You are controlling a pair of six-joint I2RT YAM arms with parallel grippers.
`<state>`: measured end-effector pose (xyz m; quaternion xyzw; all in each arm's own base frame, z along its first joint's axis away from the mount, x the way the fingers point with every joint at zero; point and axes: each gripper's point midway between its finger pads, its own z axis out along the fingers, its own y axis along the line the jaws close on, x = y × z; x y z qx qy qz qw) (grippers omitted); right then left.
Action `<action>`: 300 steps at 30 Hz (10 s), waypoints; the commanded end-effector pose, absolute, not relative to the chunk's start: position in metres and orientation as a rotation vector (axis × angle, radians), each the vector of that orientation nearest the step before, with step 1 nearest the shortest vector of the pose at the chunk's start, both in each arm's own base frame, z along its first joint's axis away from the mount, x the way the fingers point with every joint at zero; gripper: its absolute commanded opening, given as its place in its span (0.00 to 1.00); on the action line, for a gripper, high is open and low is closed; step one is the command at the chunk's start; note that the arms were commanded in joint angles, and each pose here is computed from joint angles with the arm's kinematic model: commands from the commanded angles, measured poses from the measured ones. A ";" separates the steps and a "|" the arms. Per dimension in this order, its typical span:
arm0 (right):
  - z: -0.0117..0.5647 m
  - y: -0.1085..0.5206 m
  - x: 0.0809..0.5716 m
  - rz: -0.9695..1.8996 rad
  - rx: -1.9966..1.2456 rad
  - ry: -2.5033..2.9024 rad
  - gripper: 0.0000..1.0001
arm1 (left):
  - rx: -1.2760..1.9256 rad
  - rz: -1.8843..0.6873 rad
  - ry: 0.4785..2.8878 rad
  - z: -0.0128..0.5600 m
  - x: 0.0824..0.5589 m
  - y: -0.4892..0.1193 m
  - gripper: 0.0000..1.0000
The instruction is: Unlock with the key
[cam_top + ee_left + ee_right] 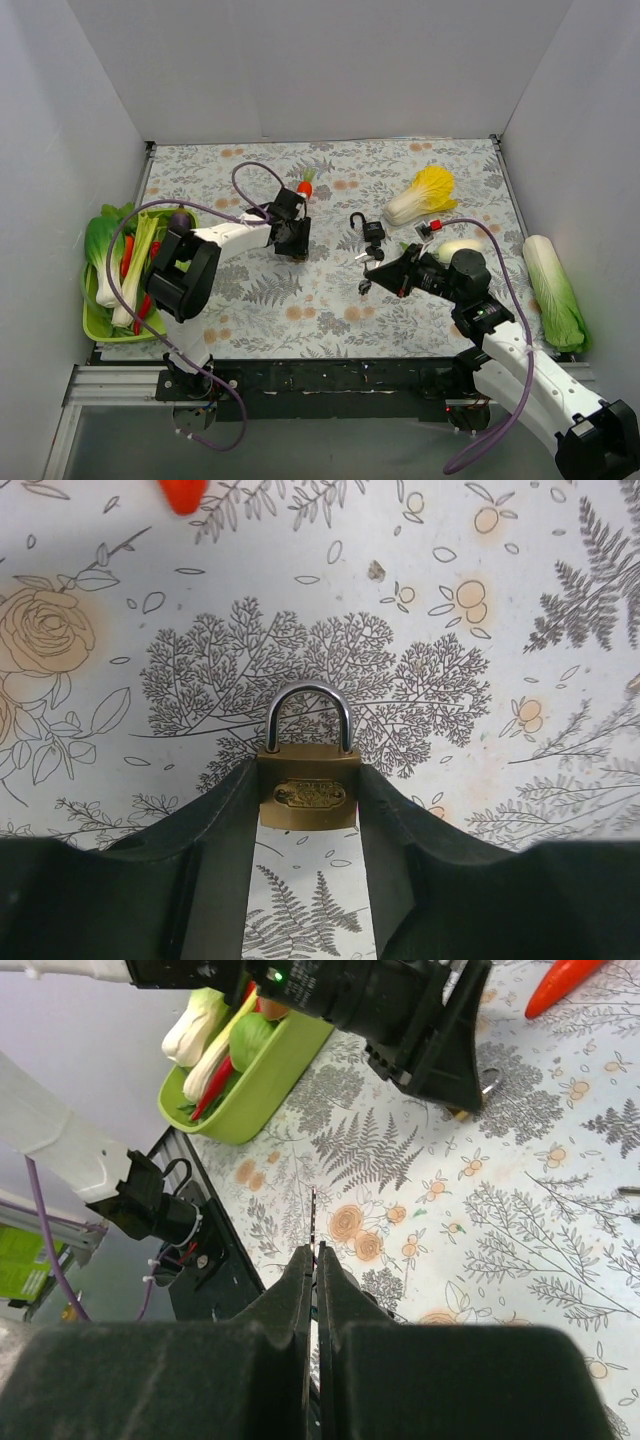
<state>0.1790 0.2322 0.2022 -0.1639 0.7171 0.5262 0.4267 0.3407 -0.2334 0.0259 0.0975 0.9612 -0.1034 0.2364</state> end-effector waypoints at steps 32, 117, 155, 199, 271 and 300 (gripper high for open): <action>0.196 0.352 0.241 1.126 -0.452 1.965 0.01 | -0.260 -1.419 2.121 0.196 0.323 -0.274 0.00; 0.136 0.327 0.321 -0.086 -0.779 2.018 0.01 | -0.361 -1.292 2.473 0.117 0.338 -0.279 0.88; 0.137 0.352 0.308 -0.314 -0.801 1.817 0.01 | -0.401 -1.455 2.442 0.118 0.327 -0.283 0.00; 0.260 0.309 0.207 1.424 -0.819 1.686 0.47 | 0.854 -1.748 1.628 0.275 0.236 -0.298 0.00; 0.263 0.317 0.178 1.531 -0.780 1.667 0.01 | 0.993 -1.746 1.575 0.282 0.215 -0.302 0.57; 0.261 0.296 0.194 1.352 -0.641 1.687 0.01 | 0.954 -1.759 1.674 0.265 0.226 -0.307 0.51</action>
